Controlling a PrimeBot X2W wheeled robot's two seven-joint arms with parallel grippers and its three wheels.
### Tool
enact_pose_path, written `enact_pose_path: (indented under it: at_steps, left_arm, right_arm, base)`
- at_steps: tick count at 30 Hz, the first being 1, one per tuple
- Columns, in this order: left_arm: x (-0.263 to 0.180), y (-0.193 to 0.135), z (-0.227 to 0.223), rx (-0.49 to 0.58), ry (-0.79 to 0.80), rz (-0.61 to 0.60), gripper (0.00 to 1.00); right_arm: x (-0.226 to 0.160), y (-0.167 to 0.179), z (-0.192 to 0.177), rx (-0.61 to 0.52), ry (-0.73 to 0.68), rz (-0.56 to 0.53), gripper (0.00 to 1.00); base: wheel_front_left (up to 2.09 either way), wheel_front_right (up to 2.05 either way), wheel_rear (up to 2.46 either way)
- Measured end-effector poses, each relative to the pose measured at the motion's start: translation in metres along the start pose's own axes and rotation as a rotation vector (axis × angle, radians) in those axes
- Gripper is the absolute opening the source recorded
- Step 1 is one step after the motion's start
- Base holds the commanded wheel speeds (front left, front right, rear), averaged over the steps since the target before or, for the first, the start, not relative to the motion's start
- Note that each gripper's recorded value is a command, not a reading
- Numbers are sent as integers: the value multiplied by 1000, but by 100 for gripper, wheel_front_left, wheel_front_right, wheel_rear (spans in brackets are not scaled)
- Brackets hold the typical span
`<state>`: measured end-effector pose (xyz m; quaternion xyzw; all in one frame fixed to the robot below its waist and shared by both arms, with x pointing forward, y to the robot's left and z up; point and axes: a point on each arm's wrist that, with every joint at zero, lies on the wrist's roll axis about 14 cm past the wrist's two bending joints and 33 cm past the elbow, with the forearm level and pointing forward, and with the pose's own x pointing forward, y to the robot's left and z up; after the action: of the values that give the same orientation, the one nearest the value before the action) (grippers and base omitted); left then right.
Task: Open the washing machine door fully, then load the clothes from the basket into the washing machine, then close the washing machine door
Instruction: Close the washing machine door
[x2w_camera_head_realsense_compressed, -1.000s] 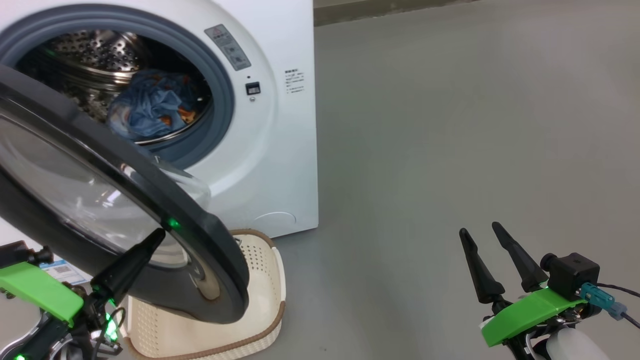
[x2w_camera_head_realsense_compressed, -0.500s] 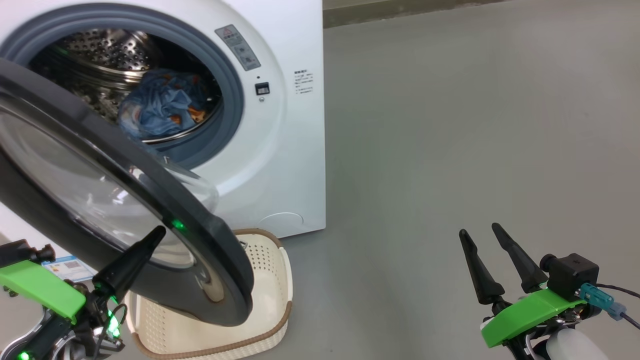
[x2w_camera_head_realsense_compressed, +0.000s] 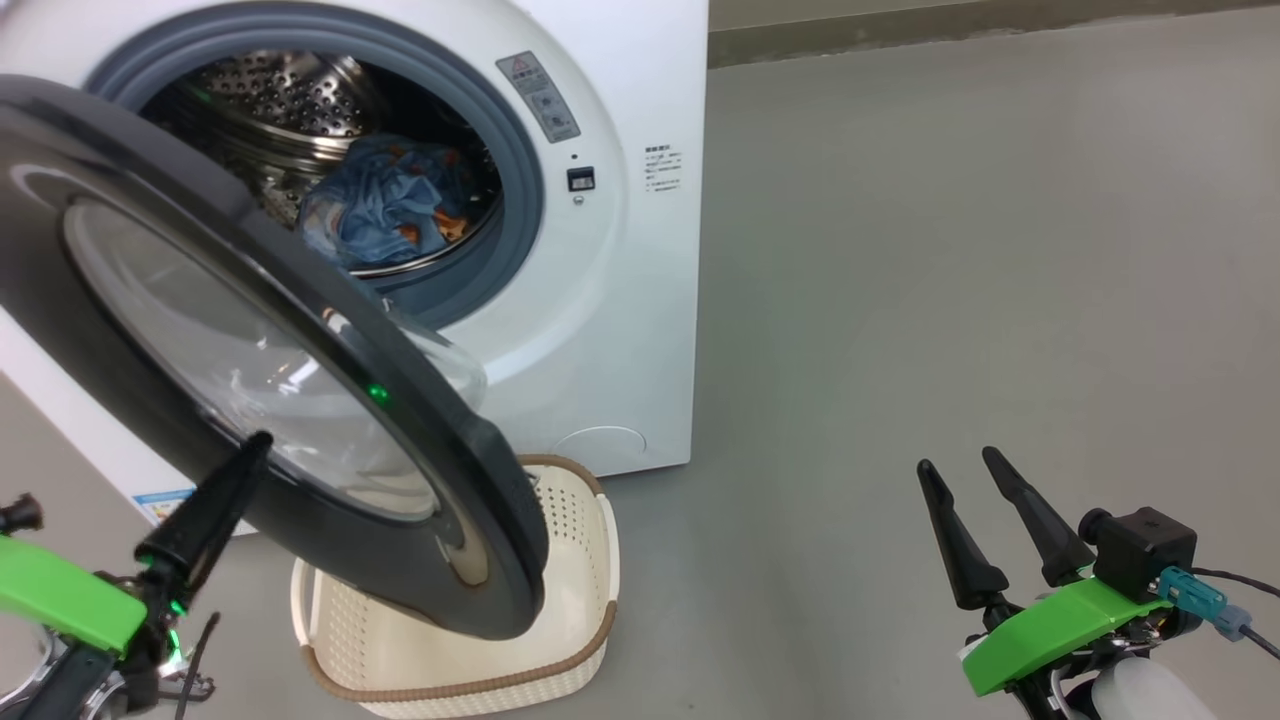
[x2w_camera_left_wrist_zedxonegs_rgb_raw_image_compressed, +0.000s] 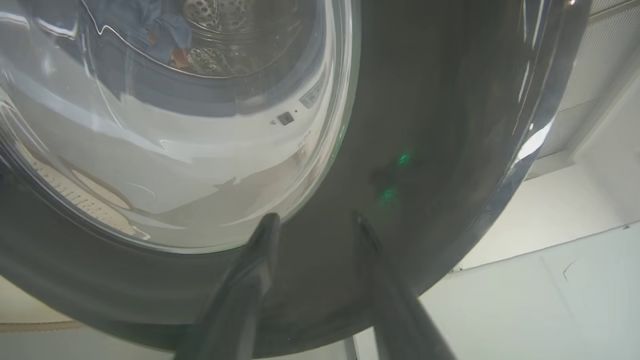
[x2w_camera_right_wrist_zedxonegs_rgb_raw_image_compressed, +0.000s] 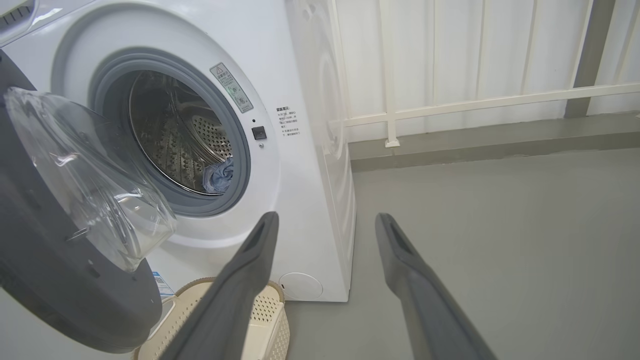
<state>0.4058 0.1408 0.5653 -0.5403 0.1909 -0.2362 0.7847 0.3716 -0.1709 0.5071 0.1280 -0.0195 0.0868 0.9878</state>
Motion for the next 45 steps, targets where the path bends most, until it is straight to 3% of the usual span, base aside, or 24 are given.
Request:
enact_pose_path:
  at_steps: [14,18,26,45]
  left_arm:
    - [-31,28,50,336,-331,181,100]
    - [-34,34,47,373,-381,200,100]
    - [-46,48,44,549,-472,260,100]
    - [-50,81,23,828,-443,342,100]
  right_arm:
    - [10,7,-5,6,13,25,100]
    - [11,7,-5,7,14,24,100]
    - [9,4,-4,7,10,14,100]
    - [6,-1,-4,6,10,-2,100]
  base:
    - [0,0,0]
    - [0,0,0]
    - [0,0,0]
    - [0,0,0]
